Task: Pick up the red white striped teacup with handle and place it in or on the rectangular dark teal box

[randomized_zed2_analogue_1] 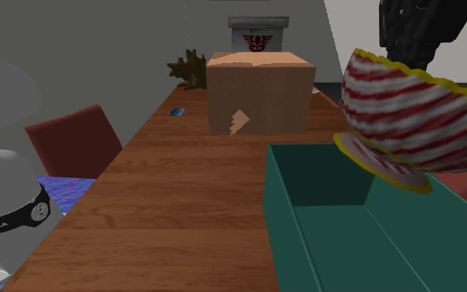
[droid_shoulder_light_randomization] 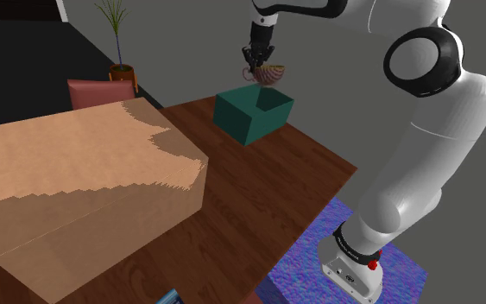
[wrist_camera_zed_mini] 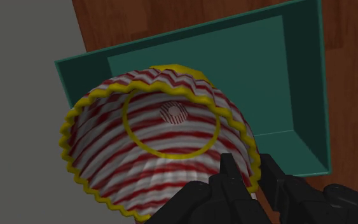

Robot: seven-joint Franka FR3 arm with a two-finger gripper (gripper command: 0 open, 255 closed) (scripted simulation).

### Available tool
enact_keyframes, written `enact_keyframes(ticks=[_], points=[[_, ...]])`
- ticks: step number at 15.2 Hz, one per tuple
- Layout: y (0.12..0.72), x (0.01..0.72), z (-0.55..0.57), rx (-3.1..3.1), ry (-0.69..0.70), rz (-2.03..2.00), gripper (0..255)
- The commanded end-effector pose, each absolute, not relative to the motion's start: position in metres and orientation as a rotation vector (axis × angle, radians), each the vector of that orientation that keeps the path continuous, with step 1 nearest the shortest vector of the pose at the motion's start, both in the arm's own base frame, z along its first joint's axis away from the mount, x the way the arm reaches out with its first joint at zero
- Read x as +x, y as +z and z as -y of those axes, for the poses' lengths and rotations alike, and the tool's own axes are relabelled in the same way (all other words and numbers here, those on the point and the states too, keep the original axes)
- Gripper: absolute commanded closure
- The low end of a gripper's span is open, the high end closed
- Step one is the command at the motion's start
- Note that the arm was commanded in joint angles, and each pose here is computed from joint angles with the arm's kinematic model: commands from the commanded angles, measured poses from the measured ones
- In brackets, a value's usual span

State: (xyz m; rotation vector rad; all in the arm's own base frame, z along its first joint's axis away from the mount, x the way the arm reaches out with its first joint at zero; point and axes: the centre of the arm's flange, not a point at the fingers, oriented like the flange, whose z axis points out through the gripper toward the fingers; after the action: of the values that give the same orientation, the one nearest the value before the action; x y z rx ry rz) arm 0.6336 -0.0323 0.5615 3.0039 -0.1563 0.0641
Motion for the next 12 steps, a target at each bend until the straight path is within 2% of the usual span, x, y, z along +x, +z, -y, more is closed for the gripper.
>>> enact_keyframes(ticks=[1,12], points=[[0.552,0.634,0.033,3.004,0.066,0.156,255],[0.505,0.634,0.033,3.004,0.066,0.156,255]])
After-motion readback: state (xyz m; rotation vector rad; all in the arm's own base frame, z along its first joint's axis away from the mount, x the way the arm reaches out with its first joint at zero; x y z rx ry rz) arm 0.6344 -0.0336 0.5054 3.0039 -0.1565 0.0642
